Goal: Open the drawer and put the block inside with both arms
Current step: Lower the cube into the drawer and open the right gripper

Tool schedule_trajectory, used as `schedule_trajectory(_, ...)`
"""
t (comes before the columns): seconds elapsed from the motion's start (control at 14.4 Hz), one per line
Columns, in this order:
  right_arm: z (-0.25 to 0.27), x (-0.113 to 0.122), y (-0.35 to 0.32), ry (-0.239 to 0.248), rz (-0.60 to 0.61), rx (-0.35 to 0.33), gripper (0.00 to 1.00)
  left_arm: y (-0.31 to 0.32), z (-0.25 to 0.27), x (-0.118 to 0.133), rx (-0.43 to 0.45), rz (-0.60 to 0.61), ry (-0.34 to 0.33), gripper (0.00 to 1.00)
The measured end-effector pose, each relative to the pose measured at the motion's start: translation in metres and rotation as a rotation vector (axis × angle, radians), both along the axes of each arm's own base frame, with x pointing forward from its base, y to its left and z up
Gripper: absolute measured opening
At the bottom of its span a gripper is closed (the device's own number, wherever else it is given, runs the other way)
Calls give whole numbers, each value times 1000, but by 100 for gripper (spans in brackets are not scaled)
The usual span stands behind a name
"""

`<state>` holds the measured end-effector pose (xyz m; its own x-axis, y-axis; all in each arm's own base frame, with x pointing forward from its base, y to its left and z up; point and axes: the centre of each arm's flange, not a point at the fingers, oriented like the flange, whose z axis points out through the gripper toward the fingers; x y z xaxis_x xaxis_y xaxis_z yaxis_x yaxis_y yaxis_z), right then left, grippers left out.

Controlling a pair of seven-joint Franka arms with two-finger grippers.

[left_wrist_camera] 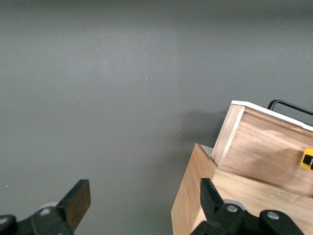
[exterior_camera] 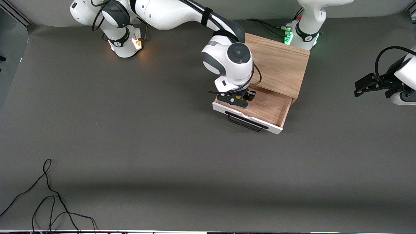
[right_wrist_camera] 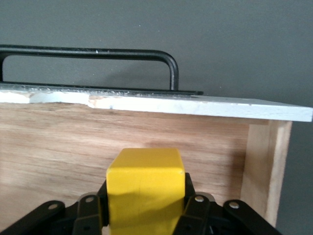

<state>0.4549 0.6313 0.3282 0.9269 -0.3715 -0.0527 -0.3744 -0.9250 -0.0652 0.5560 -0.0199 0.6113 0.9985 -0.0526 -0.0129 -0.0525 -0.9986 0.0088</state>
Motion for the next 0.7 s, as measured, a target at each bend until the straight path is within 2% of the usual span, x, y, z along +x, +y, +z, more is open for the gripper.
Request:
schedule_trajectory(0.63,-24,-7,7,-24,-7,-28,55,0,1,-1,0,-1,-1,100)
schedule_trajectory(0.7,-24,-6,7,-27,-7,-30,62,0,1,-1,0,-1,-1,100)
